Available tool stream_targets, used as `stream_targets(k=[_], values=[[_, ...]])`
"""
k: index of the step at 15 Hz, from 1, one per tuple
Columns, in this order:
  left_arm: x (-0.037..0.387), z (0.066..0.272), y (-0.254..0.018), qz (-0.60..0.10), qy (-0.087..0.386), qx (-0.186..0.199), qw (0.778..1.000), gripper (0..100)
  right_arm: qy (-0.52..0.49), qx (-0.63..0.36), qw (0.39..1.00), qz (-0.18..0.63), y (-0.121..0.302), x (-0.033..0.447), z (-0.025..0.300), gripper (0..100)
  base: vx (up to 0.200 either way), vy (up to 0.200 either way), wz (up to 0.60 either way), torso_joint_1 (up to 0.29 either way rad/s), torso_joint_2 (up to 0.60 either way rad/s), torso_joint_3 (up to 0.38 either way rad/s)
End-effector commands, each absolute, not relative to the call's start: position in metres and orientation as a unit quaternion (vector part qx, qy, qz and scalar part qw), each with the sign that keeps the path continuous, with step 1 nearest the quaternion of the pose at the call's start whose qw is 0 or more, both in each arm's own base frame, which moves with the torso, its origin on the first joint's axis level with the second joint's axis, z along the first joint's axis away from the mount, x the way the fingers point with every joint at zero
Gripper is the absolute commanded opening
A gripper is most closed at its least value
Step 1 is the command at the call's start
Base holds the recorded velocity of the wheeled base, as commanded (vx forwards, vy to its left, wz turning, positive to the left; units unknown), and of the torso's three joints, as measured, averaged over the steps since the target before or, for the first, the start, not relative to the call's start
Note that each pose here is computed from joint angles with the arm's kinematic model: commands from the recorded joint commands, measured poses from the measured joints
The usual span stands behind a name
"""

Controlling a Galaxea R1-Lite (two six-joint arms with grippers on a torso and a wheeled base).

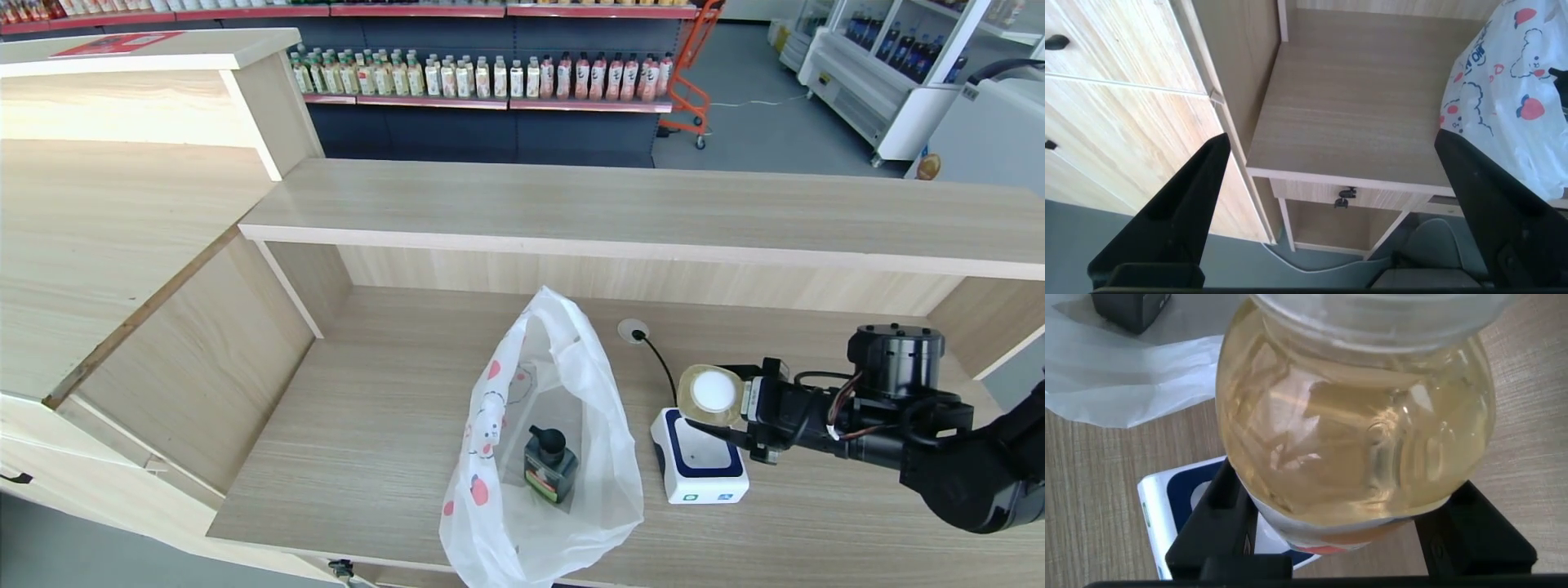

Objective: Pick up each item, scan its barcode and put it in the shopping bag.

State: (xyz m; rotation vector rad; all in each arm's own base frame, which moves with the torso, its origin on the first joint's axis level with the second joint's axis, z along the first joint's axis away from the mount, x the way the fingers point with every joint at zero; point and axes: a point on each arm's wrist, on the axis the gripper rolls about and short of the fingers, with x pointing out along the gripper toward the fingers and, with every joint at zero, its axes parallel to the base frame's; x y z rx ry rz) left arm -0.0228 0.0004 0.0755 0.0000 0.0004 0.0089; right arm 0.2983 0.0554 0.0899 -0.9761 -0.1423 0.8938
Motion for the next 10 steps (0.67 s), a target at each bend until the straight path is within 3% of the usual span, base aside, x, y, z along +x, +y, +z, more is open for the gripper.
stream_targets(k=[1, 10], values=[[-0.023, 0.075, 0.000, 0.005, 0.000, 0.000, 1.000, 100, -0.071, -0.455, 0.787, 0.411, 0.055, 0.297, 0.093, 0, 0.000, 0.000, 0.00, 0.000, 0.00, 0.000], [-0.023, 0.075, 0.000, 0.005, 0.000, 0.000, 1.000, 100, -0.067, -0.453, 0.788, 0.412, 0.052, 0.284, 0.096, 0, 0.000, 0.000, 0.00, 0.000, 0.00, 0.000]])
